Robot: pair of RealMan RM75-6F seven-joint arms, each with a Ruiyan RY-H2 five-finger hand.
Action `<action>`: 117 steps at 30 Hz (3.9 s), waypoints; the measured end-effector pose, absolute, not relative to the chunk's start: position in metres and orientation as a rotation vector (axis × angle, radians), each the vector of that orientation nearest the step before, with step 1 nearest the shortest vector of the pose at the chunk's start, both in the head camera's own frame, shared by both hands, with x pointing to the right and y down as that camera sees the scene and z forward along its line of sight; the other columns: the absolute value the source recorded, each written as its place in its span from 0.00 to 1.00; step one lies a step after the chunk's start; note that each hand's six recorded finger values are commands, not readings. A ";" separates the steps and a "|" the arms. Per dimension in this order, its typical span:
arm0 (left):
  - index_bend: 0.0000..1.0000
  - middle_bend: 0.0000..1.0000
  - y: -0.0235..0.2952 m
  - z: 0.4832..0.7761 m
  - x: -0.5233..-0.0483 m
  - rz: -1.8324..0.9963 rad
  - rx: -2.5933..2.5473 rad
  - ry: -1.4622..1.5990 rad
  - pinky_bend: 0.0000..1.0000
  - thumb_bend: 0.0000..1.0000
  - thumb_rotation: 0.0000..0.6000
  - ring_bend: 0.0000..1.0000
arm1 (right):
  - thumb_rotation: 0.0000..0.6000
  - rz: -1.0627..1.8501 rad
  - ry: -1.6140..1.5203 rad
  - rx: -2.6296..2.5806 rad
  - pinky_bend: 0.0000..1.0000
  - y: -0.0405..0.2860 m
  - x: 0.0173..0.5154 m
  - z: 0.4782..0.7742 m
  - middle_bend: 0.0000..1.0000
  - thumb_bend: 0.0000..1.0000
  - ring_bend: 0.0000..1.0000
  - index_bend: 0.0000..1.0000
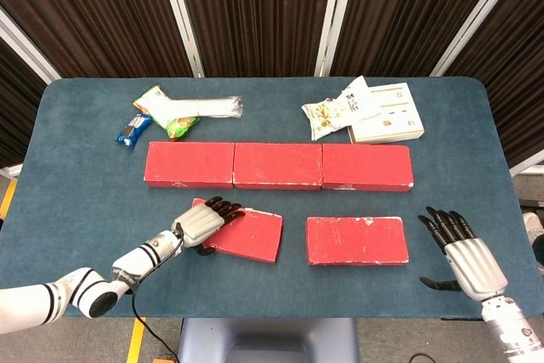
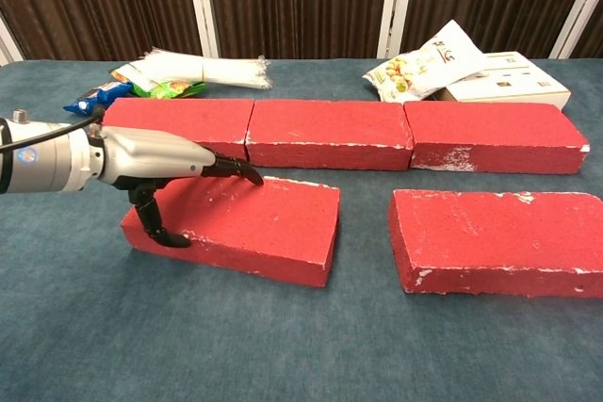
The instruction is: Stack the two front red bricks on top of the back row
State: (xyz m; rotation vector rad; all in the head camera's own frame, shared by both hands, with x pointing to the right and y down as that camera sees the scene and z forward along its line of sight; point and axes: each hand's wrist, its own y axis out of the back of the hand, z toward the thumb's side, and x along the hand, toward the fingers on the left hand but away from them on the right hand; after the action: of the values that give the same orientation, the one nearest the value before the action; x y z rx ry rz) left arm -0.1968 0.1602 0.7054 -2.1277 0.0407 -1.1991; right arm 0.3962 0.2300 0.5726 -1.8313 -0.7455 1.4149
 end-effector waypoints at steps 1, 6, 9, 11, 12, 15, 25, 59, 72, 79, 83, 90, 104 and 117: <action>0.00 0.00 0.160 0.705 -0.197 -1.199 -2.129 0.043 0.05 0.29 1.00 0.00 | 1.00 1.414 -0.746 -1.831 0.00 0.230 0.396 0.572 0.00 0.13 0.00 0.00; 0.00 0.28 0.160 0.706 -0.196 -1.196 -2.137 0.047 0.28 0.29 1.00 0.21 | 1.00 1.415 -0.747 -1.831 0.00 0.230 0.396 0.572 0.00 0.13 0.00 0.00; 0.00 0.42 0.163 0.708 -0.197 -1.203 -2.143 0.031 0.46 0.30 1.00 0.35 | 1.00 1.414 -0.746 -1.832 0.00 0.230 0.396 0.572 0.00 0.13 0.00 0.00; 0.00 0.49 0.162 0.708 -0.197 -1.203 -2.141 0.033 0.54 0.30 1.00 0.44 | 1.00 1.413 -0.744 -1.834 0.00 0.230 0.396 0.573 0.00 0.13 0.00 0.00; 0.00 0.53 0.162 0.708 -0.198 -1.204 -2.142 0.036 0.58 0.30 1.00 0.50 | 1.00 1.413 -0.742 -1.835 0.00 0.230 0.396 0.573 0.00 0.13 0.00 0.00; 0.00 0.63 0.161 0.706 -0.199 -1.202 -2.142 0.047 0.69 0.30 1.00 0.64 | 1.00 1.413 -0.741 -1.836 0.00 0.231 0.396 0.573 0.00 0.13 0.00 0.00; 0.00 0.71 0.153 0.684 -0.204 -1.145 -2.119 0.166 0.85 0.32 1.00 0.79 | 1.00 1.415 -0.728 -1.840 0.00 0.232 0.394 0.574 0.00 0.13 0.00 0.00; 0.00 0.70 0.009 0.705 -0.183 -1.332 -1.970 0.505 0.81 0.32 1.00 0.78 | 1.00 1.461 -0.775 -1.870 0.00 0.215 0.407 0.580 0.00 0.13 0.00 0.00; 0.00 0.66 0.009 0.709 -0.170 -1.310 -2.035 0.430 0.68 0.32 1.00 0.67 | 1.00 1.473 -0.789 -1.859 0.00 0.213 0.409 0.581 0.00 0.13 0.00 0.00; 0.00 0.56 0.009 0.709 -0.167 -1.311 -2.045 0.403 0.41 0.32 1.00 0.43 | 1.00 1.478 -0.817 -1.848 0.00 0.211 0.413 0.578 0.00 0.13 0.00 0.00; 0.00 0.51 0.009 0.708 -0.166 -1.311 -2.056 0.400 0.13 0.32 1.00 0.32 | 1.00 1.479 -0.814 -1.849 0.00 0.212 0.413 0.578 0.00 0.13 0.00 0.00; 0.00 0.38 0.009 0.711 -0.167 -1.328 -2.070 0.383 0.07 0.32 1.00 0.20 | 1.00 1.483 -0.808 -1.847 0.00 0.212 0.413 0.580 0.00 0.13 0.00 0.00; 0.00 0.12 0.009 0.713 -0.167 -1.343 -2.122 0.375 0.01 0.32 1.00 0.04 | 1.00 1.500 -0.814 -1.827 0.00 0.211 0.415 0.581 0.00 0.13 0.00 0.00; 0.00 0.11 0.006 0.714 -0.172 -1.354 -2.106 0.366 0.00 0.32 1.00 0.02 | 1.00 1.520 -0.818 -1.813 0.00 0.210 0.416 0.582 0.00 0.13 0.00 0.00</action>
State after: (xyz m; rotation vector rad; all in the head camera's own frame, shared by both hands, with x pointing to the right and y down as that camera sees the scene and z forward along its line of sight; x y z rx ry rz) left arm -0.1715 0.0060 0.7143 -2.1057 0.3659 -1.3535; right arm 0.4159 0.2097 0.5823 -1.8125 -0.8178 1.5202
